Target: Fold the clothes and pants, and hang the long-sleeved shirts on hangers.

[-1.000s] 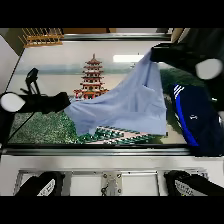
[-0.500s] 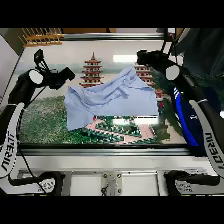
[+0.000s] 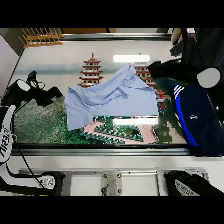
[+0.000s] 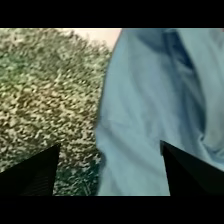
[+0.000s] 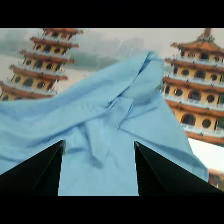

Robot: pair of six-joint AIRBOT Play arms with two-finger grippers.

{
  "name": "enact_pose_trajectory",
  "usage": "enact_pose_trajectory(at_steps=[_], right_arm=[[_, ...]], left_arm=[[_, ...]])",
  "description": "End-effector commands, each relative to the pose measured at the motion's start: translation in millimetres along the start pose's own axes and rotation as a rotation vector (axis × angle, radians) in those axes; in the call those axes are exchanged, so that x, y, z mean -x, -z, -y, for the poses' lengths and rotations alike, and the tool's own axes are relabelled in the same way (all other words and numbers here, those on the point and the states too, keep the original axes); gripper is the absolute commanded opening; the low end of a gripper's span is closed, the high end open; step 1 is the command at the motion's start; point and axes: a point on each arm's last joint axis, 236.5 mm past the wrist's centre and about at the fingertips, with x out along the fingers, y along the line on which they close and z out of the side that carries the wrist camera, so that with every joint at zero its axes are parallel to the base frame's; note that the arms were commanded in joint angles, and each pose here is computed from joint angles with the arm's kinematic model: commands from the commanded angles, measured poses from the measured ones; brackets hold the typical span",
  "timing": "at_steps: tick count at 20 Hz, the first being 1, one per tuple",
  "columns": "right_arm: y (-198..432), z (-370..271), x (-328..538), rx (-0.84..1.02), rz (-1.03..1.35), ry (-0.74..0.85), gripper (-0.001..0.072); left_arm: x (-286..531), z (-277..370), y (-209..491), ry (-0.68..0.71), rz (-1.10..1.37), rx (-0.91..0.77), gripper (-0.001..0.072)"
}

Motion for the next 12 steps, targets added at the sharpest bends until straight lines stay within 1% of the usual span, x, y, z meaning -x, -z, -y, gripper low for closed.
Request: enact_pose_trajectory(at_steps=[1, 5, 11, 12], right_arm=[[51, -21, 18, -0.02, -0.13, -0.062, 0.0468], [61, -40, 20, -0.085, -0.145, -0.134, 0.0468], [61, -43, 20, -0.099, -0.143, -0.146, 0.0469], [62, -43, 21, -0.098, -0.147, -0.147, 0.0468]], left_arm=[[-29, -31, 31, -0.012, -0.12, 0.021, 0.0684], [-47, -4, 37, 0.104, -0.168, -0.013, 0.0683], [-66, 32, 47, 0.119, -0.202, -0.099, 0.0682], [-68, 38, 49, 0.118, -0.208, -0.122, 0.0527]])
